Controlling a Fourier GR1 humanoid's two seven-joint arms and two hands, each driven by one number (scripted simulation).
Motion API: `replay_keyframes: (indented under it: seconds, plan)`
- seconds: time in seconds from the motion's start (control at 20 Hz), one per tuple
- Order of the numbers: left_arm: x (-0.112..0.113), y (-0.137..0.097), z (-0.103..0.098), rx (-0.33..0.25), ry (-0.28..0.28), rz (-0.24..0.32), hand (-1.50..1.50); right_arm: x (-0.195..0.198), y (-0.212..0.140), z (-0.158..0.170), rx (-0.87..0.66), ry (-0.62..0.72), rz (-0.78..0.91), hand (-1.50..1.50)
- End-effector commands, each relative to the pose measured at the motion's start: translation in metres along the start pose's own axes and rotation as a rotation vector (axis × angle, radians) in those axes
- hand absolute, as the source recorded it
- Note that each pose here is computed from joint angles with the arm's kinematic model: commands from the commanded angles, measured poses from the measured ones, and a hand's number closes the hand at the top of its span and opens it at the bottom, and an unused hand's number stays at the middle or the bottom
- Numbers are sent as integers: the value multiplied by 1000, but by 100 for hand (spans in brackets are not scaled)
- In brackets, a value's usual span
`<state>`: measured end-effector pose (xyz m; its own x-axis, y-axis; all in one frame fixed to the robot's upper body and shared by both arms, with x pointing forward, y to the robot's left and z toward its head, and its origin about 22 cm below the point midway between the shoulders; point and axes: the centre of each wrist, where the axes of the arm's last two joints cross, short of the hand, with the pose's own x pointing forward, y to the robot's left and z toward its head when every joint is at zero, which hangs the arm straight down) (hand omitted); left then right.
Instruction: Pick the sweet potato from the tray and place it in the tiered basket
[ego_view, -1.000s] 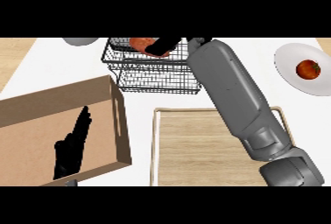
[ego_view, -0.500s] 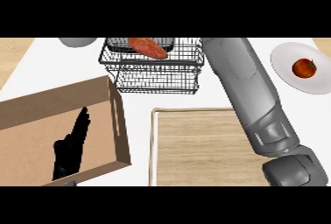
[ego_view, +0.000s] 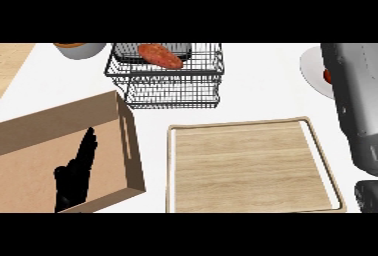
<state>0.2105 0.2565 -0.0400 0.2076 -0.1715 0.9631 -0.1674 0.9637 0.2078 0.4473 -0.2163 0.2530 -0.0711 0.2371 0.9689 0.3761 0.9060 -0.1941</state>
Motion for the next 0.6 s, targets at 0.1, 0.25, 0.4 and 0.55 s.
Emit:
replay_keyframes:
  seconds: [0.1, 0.25, 0.4, 0.55]
  plan:
    - [-10, 7, 14, -8, 78, 4, 0, -29, -133, -7, -62, 22, -8, -150]
    - [-10, 7, 7, -14, 71, -9, 0, -29, -172, 2, -29, 17, -8, -150]
    - [-21, -17, 18, -16, 78, 23, 0, -38, -230, 8, 11, 7, 13, -150]
    - [-4, -10, 7, -33, 68, 4, 0, -51, -276, 19, 33, -1, -11, -150]
